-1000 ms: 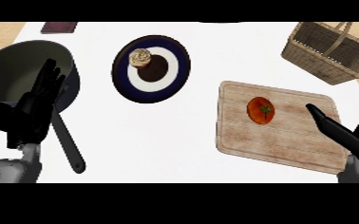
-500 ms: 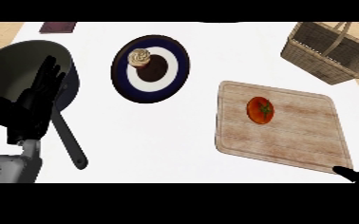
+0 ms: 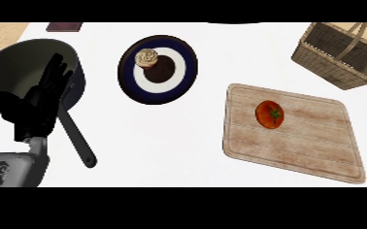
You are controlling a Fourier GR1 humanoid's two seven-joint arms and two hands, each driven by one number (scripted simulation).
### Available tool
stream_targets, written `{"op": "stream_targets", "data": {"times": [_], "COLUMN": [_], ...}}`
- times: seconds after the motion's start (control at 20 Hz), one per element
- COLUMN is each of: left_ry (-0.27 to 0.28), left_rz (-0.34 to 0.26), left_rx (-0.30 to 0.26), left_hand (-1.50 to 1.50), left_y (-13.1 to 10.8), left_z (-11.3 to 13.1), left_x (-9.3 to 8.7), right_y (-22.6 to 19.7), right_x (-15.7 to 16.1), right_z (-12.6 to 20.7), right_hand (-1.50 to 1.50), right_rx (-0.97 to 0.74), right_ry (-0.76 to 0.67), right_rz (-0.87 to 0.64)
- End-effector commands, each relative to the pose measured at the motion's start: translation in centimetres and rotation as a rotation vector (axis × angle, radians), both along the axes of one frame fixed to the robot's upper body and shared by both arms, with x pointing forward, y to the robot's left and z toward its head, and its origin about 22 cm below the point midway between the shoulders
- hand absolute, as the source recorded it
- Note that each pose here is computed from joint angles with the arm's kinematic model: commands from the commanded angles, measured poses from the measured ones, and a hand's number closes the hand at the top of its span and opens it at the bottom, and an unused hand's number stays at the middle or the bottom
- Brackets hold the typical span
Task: Pick the tomato from the cutting board and place it in the basket
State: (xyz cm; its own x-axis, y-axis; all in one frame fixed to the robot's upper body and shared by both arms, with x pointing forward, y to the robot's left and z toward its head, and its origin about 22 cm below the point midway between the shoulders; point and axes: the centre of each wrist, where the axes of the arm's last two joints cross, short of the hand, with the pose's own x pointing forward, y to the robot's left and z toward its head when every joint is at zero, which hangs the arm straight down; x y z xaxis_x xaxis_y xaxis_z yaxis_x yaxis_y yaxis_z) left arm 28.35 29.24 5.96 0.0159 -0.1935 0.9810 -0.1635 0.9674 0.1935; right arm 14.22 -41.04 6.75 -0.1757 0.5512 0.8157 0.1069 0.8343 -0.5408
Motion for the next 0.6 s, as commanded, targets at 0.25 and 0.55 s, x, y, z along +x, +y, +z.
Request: {"op": "stream_targets", "data": {"times": [0.25,0.55], "left_ry": [0.054,0.054], "left_rz": [0.013,0.014], "left_rx": [-0.018,-0.005], "left_hand": [0.00,0.00], "left_y": [-1.3,0.5], "left_z": [-2.3,-2.2], "left_x": [0.5,1.2], "right_y": [4.7,5.4], "right_x": [3.2,4.9], "right_z": [-2.8,-6.4], "right_hand": [-1.50,-1.50], "right_rx": [0.112,0.104], "right_ry": [-0.072,-0.083], "right_rz": [0.028,0.037]}}
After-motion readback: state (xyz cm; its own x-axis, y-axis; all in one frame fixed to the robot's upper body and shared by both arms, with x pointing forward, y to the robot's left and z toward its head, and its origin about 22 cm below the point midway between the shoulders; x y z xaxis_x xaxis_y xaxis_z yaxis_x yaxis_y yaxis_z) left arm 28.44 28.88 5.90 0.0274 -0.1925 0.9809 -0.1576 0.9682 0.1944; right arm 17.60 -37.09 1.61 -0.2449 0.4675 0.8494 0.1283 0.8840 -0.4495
